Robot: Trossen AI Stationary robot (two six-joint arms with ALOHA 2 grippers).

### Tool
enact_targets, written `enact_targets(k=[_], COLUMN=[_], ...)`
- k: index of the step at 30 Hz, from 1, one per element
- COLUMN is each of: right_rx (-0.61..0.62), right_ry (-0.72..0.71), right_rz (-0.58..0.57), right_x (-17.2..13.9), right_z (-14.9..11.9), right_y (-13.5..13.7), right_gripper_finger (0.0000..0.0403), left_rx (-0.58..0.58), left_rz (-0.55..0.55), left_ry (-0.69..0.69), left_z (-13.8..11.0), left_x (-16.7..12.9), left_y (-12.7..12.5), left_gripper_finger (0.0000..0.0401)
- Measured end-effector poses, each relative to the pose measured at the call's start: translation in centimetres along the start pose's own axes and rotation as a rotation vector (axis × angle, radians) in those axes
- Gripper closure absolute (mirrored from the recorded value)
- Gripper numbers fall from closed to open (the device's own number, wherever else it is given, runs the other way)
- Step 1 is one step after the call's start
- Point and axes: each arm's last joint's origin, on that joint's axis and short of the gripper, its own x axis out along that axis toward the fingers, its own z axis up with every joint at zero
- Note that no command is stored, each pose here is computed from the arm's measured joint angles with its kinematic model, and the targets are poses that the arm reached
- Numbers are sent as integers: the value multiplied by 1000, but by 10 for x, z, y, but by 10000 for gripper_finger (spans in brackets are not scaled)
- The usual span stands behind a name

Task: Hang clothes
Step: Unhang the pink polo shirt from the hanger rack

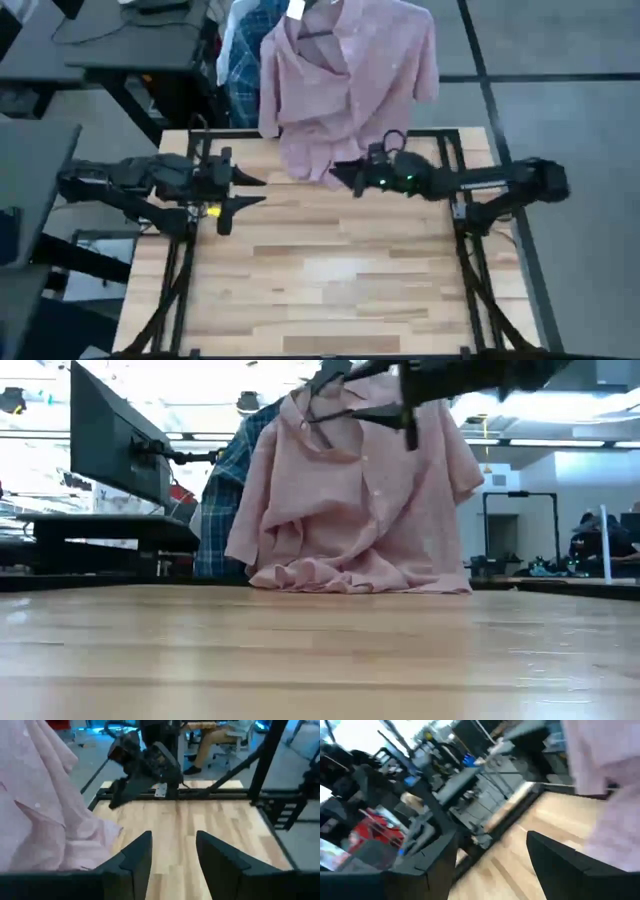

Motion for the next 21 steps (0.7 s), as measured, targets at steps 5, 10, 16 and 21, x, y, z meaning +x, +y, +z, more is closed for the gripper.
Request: enact_targets(k=[5,10,16,21], right_rx=[59,217,331,66], right_ry=[-30,22,-40,-233], right_rz=[48,-6,10,199], right_x=[11,22,37,42], right_z=[-13,-32,-29,37], right_y=[-3,-18,-31,-18], right_gripper_finger=[177,177,177,177], left_rx=[52,58,50,48], left_rz=[0,3,18,84], left_ry=[10,10,18,22], left_z=[-1,-1,-2,0], left_x=[0,0,1,1], left_y=[0,1,4,13], left_gripper_finger=[265,265,265,265])
